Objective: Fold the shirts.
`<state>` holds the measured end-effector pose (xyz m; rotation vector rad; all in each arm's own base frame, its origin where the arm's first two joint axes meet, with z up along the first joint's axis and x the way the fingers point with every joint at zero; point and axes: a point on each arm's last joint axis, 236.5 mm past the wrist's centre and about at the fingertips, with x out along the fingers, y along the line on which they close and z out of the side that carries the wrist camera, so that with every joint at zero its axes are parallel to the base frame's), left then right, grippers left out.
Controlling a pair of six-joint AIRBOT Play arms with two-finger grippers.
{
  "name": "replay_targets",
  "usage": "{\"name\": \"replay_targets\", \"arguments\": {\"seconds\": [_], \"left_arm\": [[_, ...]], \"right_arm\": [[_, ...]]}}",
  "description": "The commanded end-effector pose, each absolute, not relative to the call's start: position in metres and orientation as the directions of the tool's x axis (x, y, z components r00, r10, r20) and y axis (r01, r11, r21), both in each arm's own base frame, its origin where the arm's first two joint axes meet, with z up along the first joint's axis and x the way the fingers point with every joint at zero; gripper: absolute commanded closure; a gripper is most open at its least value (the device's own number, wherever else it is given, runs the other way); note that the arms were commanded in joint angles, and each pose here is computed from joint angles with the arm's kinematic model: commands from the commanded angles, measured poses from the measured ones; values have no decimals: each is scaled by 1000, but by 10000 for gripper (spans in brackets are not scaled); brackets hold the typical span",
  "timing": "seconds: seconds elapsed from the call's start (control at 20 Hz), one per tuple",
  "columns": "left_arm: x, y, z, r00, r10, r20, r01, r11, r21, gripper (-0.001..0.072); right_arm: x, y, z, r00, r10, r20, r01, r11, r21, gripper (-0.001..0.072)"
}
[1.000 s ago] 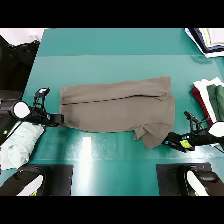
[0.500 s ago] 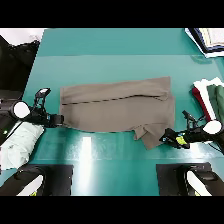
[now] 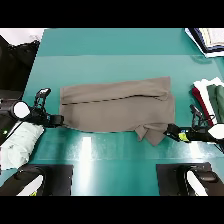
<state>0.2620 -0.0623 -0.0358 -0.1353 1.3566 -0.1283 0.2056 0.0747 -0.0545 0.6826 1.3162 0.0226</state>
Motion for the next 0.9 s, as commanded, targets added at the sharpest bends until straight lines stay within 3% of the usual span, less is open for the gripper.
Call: {"name": "replay_targets", "arguments": {"seconds": [0.0, 0.1, 0.2, 0.45, 0.6, 0.85], "left_arm": [[255, -63, -29, 170, -170, -971, 60, 985, -162, 679], [251, -63, -14, 159, -174, -972, 86, 983, -162, 679], [250, -67, 14, 238, -200, -950, 100, 979, -180, 680], [209, -87, 62, 303, -307, -902, 135, 951, -278, 679], [214, -89, 65, 328, -315, -890, 137, 949, -285, 679], [271, -67, 85, 559, -221, -799, 82, 974, -212, 679]], "right_arm": [[196, 72, -38, 285, 376, -882, 314, 832, 456, 687], [182, 54, -21, 242, 313, -918, 294, 878, 377, 687], [174, 36, 6, 234, 246, -941, 287, 907, 308, 687], [174, 11, 58, 303, 172, -937, 330, 904, 273, 687], [193, 10, 65, 319, 186, -929, 311, 906, 288, 687], [277, 21, 77, 398, 196, -896, 194, 937, 292, 687]]}}
